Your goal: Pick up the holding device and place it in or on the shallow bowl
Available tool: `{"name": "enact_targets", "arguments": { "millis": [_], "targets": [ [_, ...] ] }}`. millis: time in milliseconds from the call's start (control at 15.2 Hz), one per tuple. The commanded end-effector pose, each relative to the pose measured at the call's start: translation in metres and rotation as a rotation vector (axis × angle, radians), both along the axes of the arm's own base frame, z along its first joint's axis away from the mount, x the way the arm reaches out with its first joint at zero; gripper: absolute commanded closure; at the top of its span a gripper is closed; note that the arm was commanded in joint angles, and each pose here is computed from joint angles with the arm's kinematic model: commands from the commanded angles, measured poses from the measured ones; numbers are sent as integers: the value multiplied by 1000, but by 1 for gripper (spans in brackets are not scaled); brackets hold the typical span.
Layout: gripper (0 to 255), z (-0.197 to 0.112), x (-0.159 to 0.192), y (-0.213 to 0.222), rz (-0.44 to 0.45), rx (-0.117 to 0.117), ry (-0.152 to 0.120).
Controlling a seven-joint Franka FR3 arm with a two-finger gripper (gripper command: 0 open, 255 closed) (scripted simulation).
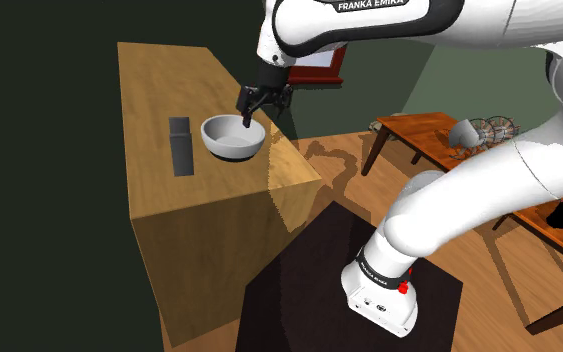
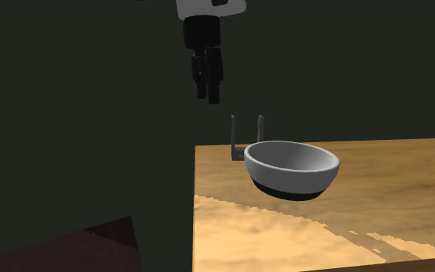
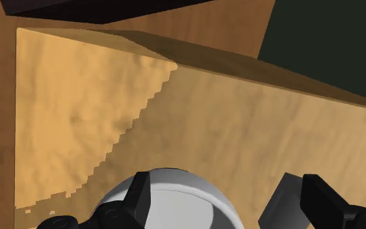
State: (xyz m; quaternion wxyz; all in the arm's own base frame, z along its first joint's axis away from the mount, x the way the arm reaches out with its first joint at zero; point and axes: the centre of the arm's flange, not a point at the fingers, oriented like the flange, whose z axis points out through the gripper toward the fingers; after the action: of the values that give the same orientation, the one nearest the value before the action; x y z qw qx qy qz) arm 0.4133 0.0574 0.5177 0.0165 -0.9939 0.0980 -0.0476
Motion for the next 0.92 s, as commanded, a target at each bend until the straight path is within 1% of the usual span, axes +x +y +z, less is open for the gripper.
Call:
{"name": "enact_targets", "arguments": {
  "millis": [0, 858],
  "targets": [
    [0, -12, 19, 14, -23, -1, -3],
    [0, -102, 147, 85, -166, -15, -14]
  ]
}}
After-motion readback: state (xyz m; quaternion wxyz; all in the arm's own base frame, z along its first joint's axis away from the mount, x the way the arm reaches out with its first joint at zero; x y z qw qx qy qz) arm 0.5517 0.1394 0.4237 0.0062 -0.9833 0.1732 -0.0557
